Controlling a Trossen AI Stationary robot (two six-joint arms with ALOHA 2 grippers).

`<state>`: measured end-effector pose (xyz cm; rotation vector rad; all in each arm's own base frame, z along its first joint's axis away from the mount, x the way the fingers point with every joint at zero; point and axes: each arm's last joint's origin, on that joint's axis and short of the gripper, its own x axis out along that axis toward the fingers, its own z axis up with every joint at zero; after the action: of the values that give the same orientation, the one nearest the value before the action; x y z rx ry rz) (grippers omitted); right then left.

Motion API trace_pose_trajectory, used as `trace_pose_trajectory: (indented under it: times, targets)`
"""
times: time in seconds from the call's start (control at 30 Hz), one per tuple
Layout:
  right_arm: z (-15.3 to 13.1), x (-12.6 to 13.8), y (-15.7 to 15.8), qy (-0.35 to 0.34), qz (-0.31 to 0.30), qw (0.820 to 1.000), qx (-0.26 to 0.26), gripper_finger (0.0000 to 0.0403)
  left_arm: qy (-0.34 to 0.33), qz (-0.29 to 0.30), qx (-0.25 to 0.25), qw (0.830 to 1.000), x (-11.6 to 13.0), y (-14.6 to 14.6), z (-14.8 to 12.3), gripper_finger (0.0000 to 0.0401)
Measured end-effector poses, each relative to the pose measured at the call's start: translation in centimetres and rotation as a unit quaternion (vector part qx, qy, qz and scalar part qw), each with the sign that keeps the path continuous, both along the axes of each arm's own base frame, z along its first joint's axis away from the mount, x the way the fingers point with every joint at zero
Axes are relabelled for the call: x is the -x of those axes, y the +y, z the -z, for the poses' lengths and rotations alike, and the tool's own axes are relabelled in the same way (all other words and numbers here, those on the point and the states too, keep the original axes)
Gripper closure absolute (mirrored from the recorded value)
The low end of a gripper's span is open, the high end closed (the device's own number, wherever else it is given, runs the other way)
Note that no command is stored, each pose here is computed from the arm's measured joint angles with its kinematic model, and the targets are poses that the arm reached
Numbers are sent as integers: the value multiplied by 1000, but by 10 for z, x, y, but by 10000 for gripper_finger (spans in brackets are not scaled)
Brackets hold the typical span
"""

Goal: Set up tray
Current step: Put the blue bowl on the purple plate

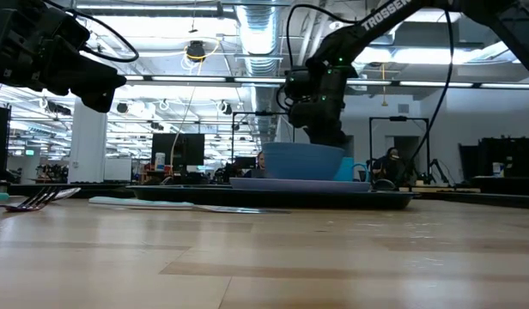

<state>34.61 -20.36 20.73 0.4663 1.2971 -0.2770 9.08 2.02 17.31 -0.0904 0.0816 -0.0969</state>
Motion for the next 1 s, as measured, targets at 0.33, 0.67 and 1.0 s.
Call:
trace_pose_trajectory:
  times: [0.33,0.67,1.0]
  targets:
    - [0,-3,2,-7,5,1000,4,403,0,0,0,1000,0,0,0,317]
    - [0,-4,5,-2,6,1000,1,403,0,0,0,1000,0,0,0,317]
    - [0,-3,5,2,16,1000,-2,403,0,1,0,1000,0,0,0,317]
